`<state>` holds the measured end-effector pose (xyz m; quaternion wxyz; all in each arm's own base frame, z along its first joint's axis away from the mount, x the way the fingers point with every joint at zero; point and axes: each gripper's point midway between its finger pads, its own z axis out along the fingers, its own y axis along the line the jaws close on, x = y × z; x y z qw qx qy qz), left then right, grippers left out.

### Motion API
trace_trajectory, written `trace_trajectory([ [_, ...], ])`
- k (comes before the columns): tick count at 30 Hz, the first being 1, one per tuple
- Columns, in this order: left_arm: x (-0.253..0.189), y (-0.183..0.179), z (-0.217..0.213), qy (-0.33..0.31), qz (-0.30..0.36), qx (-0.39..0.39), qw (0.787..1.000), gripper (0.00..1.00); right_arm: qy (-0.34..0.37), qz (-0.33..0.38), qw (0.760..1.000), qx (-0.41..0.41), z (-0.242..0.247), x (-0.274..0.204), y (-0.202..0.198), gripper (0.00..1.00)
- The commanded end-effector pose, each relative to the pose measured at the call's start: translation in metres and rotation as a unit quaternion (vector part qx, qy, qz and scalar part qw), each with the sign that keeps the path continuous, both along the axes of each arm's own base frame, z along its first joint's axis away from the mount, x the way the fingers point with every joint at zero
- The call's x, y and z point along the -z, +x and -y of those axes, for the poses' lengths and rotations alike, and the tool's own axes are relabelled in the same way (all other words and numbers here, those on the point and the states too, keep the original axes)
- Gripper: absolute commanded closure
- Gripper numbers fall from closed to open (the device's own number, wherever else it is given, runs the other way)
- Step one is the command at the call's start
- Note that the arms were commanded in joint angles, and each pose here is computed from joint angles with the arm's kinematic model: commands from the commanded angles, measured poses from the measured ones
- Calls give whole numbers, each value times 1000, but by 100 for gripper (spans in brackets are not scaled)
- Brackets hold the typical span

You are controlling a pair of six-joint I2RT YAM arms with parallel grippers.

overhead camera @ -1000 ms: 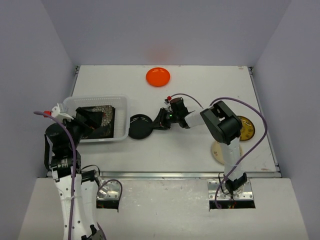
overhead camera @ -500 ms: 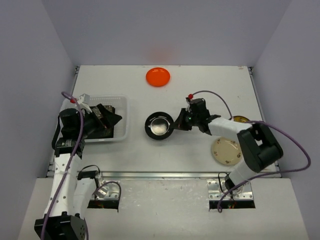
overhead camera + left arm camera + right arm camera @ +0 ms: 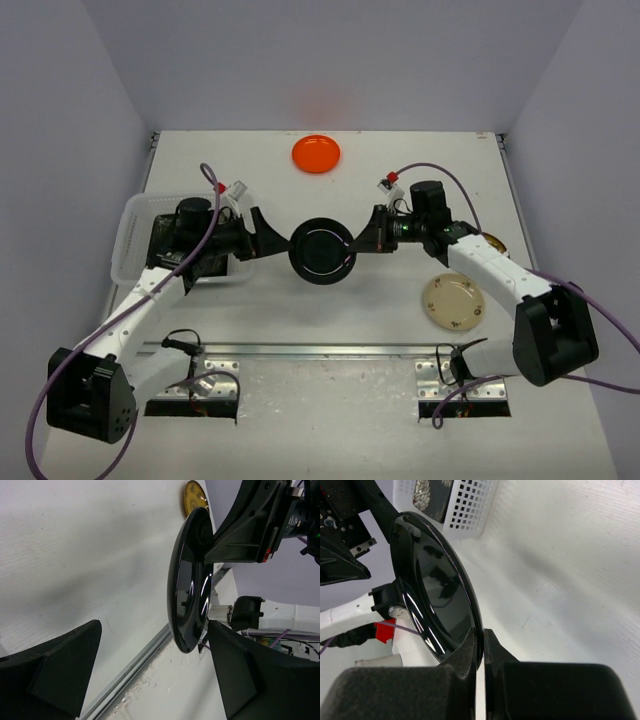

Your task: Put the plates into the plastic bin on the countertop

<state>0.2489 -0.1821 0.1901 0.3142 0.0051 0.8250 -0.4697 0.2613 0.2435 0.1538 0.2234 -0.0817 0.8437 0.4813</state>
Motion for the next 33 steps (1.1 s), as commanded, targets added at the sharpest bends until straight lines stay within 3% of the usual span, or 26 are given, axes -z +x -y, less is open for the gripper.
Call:
trace_trajectory([
  [1,-40,17,20,-31,62,4,998,27,37,44,998,-32,-15,-37,0,100],
  [10,-34,26,42,-24,57,20,998,95,49,48,997,-42,-30,-48,-1,100],
  [11,-33,26,42,-22,58,20,998,100,47,48,997,-39,-30,-47,0,100],
  [13,-32,34,33,3,57,-14,998,100,37,58,997,-21,-25,-45,6,97],
  [14,-34,40,25,18,62,-41,997,100,33,62,997,-14,-23,-44,8,84],
  [15,-37,46,14,34,60,-76,995,100,26,64,998,-2,-19,-41,10,60],
  [16,-40,53,-2,52,53,-120,990,100,17,64,998,14,-14,-36,13,25],
  [17,-40,61,-15,64,48,-163,983,100,12,63,998,22,-10,-32,15,10],
  [19,-40,72,-73,76,24,-294,953,100,-2,54,997,54,2,-21,23,1],
  [22,-37,70,-185,46,-8,-505,862,100,-17,18,994,105,28,4,31,1],
  [24,-28,60,-230,42,-29,-579,814,100,-15,5,995,103,32,11,26,1],
  [25,-19,51,-257,33,-49,-623,780,100,-17,2,995,101,33,16,23,1],
  [28,1,29,-301,18,-79,-694,715,100,-22,4,995,101,38,22,18,1],
  [30,11,20,-317,16,-87,-719,689,100,-23,1,994,102,42,26,16,1],
  [31,16,20,-321,13,-90,-722,686,100,-23,2,994,105,45,28,16,1],
  [33,28,25,-318,7,-98,-709,699,100,-18,9,993,113,51,28,20,1],
])
